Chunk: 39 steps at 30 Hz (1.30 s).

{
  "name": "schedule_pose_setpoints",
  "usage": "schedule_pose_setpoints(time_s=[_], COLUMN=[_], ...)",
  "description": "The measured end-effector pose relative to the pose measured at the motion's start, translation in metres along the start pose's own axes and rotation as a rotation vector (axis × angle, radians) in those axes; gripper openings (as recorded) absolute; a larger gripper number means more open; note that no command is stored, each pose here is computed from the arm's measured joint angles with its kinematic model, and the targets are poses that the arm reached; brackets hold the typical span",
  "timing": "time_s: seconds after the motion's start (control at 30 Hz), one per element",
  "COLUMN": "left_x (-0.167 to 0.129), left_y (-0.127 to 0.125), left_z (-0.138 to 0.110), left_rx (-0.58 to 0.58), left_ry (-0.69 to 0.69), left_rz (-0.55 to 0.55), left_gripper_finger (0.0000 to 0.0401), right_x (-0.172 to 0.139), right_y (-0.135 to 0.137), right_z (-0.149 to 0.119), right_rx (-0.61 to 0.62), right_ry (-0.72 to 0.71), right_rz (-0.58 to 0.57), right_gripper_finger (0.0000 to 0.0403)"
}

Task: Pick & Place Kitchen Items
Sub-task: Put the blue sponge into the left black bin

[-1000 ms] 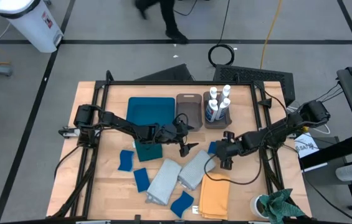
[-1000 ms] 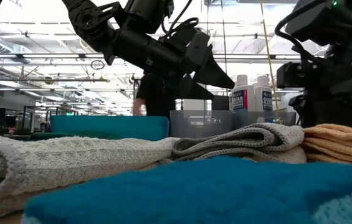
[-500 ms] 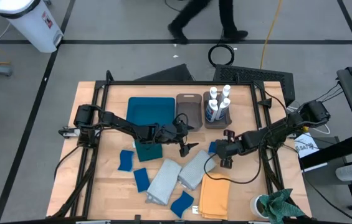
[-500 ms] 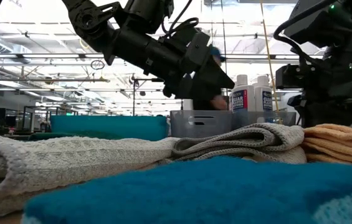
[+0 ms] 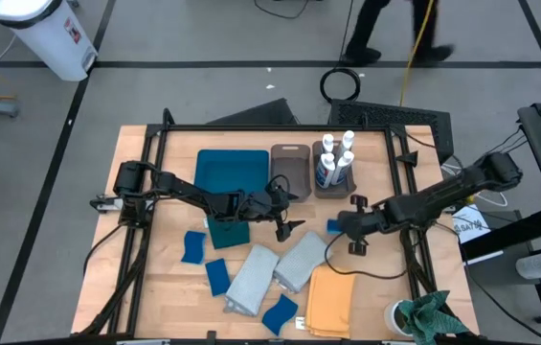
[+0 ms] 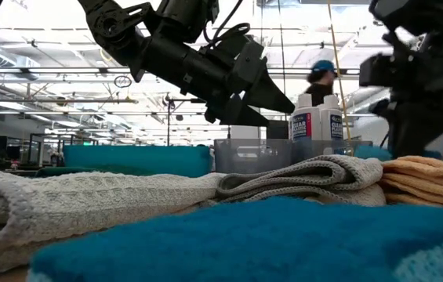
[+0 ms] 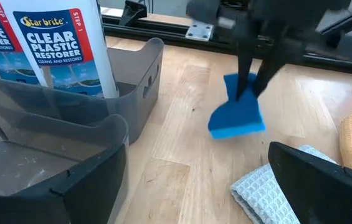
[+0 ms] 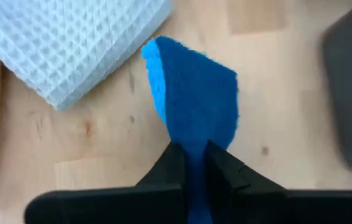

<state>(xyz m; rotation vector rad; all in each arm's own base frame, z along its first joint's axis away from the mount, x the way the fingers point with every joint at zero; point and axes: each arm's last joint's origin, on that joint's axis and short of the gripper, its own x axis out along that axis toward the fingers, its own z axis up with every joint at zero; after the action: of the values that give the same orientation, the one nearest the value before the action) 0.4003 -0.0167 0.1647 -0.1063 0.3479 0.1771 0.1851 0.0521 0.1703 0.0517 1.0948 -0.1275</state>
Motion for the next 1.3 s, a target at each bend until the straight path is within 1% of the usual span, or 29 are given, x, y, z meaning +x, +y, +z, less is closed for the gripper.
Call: schedule_pose_setpoints(time_s=[0.2,0.43,0.67,0.8,1.03,1.13,1.3], left_x=[0.000,0.000,0.000,0.000,0.000,0.000,0.000], left_y=[0.000,0.000,0.000,0.000,0.000,0.000,0.000], left_z=[0.000,-0.001,-0.001,-0.001,-0.001,-0.001,-0.001], left_rx=[0.000,-0.003,-0.003,-0.004,-0.004,-0.004,-0.004], left_ry=[0.001,0.008,0.009,0.009,0.009,0.008,0.008], left_rz=[0.000,0.001,0.002,0.002,0.002,0.002,0.001], left_gripper_finger=[0.0397,0.0397,0.0397,0.0397,0.0397,0.0397,0.0397], right_x=[-0.025,-0.049,-0.067,-0.066,-0.062,-0.060,-0.060], right_y=[0.000,0.002,-0.001,-0.004,-0.010,-0.010,-0.007], right_z=[-0.002,-0.007,-0.011,-0.021,-0.033,-0.033,-0.028], right_rx=[-0.019,-0.080,-0.076,-0.098,-0.090,-0.096,-0.147], right_ry=[-0.136,-0.264,-0.388,-0.412,-0.443,-0.479,-0.542], right_rz=[-0.012,-0.015,-0.046,-0.048,-0.041,-0.056,-0.050], right_gripper_finger=[0.0010,0.0010,0.0009,0.0009,0.0010,0.0012,0.0011])
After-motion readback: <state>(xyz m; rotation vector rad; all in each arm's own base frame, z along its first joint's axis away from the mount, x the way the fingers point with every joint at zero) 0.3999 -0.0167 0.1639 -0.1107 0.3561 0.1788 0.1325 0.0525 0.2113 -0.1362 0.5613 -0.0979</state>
